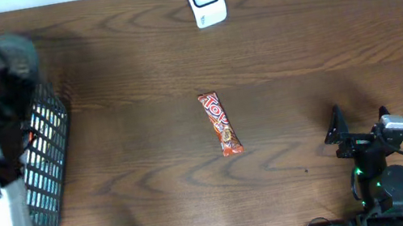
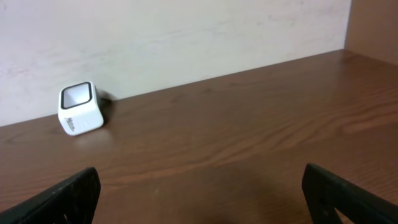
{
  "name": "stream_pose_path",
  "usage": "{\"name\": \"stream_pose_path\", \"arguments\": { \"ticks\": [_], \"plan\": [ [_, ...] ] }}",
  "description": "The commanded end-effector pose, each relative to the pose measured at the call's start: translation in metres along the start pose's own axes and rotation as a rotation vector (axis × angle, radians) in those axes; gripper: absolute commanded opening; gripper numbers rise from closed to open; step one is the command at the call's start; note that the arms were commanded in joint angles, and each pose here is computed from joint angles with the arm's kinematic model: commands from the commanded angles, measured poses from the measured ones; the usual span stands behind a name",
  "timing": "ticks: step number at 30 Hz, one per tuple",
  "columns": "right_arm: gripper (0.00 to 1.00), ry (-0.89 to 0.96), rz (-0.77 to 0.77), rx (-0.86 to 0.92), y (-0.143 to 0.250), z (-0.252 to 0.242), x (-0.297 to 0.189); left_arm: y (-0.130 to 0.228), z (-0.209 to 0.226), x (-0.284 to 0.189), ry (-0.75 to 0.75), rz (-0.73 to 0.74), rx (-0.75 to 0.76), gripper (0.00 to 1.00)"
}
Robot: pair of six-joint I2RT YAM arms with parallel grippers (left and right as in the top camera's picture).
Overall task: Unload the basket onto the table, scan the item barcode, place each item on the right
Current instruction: 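Lift the TOP bar out and place it on the table centre, then reach the left gripper into the basket and grasp the mint-green packet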
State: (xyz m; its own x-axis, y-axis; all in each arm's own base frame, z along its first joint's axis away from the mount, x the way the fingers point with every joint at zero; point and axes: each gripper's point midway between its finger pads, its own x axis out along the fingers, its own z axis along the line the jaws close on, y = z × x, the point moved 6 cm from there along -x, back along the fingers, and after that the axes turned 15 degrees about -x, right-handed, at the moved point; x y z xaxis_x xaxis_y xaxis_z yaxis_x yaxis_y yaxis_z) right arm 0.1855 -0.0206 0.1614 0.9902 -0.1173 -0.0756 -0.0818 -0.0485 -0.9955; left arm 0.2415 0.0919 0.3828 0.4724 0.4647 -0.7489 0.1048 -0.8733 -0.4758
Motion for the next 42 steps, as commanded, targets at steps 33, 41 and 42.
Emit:
{"name": "stream_pose_path", "arguments": {
  "ticks": [33,41,42],
  "plan": [
    [0.99,0.003,-0.001,0.011,0.000,-0.001,0.000,0.041,0.185,0.232,-0.340,0.422,-0.153,0.98],
    [0.99,0.003,-0.001,0.011,0.000,-0.001,0.000,0.060,0.202,0.244,-0.343,0.426,-0.153,0.98],
    [0.99,0.003,-0.001,0.011,0.000,-0.001,0.000,0.063,0.205,0.245,-0.351,0.433,-0.154,0.98]
  ]
}}
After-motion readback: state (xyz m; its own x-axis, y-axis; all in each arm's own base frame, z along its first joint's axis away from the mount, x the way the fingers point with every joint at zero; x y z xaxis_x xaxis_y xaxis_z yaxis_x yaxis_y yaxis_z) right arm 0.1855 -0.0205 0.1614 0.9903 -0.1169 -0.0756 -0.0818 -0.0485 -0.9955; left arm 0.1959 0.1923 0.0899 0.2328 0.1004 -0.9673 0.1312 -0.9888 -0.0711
